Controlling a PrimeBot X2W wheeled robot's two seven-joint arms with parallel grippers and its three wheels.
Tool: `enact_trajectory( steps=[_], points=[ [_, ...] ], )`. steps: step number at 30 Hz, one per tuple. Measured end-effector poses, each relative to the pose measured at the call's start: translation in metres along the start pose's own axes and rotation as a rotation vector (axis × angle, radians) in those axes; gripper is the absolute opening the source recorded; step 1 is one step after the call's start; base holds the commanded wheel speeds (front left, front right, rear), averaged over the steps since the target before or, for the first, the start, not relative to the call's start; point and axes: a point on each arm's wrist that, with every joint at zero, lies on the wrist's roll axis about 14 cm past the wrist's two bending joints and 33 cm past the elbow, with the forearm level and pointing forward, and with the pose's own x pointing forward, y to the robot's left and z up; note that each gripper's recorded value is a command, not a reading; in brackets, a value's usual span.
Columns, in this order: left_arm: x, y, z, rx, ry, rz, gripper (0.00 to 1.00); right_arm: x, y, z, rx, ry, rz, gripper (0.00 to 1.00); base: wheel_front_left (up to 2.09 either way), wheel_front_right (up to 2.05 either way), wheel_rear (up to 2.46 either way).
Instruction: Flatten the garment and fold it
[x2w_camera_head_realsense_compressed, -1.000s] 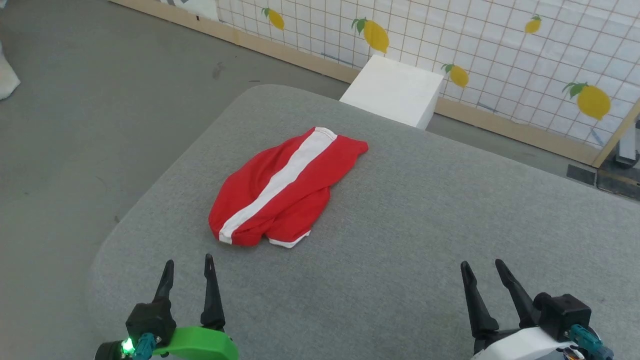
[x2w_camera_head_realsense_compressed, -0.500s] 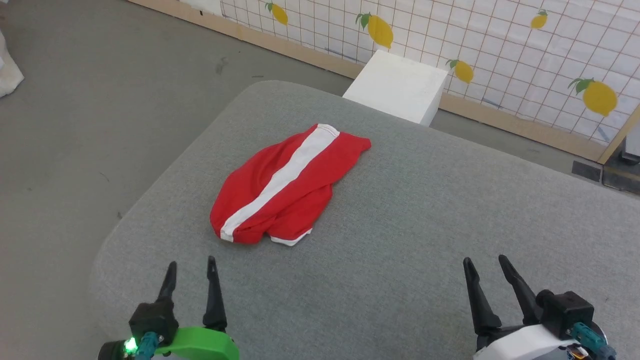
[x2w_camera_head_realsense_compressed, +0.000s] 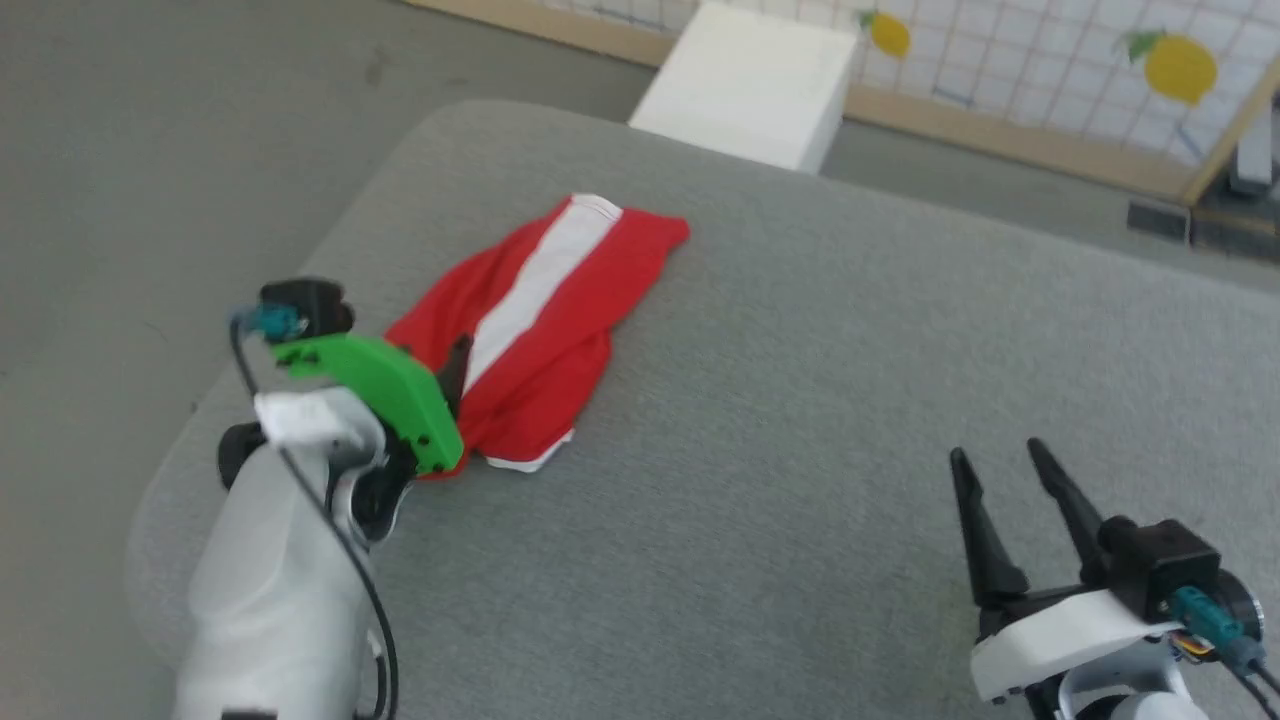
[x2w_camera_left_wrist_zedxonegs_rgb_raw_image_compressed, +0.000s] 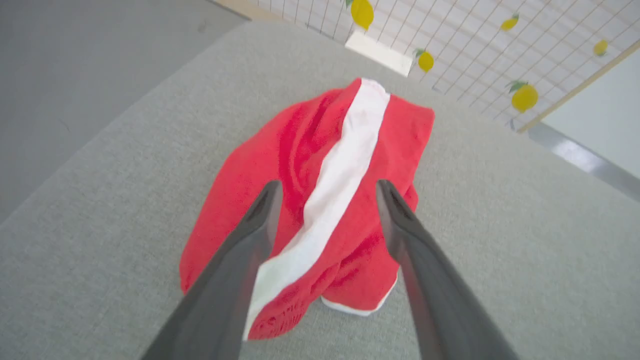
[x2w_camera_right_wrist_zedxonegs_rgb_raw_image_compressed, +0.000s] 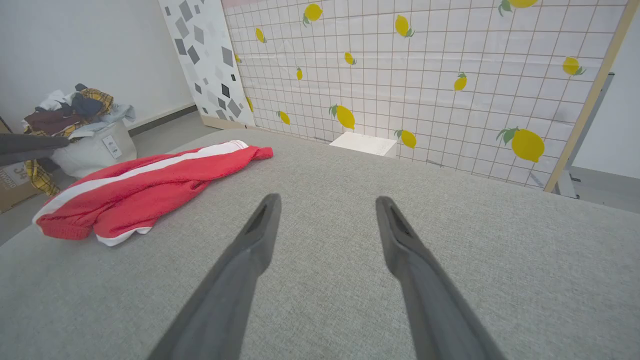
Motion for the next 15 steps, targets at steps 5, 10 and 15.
enact_trajectory(
  steps=[5,10,15],
  points=[
    [0.036,-0.015,-0.071,0.045,0.415,-0.005,1.00,-0.007,-0.039,-0.017,0.006,0.051,-0.104,1.00,0.00,0.00,0.00],
    [0.053,-0.010,-0.100,0.065,0.489,0.074,1.00,-0.014,-0.060,-0.032,0.023,0.090,-0.164,1.00,0.00,0.00,0.00],
    [0.071,-0.017,-0.097,0.090,0.410,0.077,0.00,-0.019,-0.070,-0.043,0.044,0.117,-0.196,1.00,0.00,0.00,0.00]
  ],
)
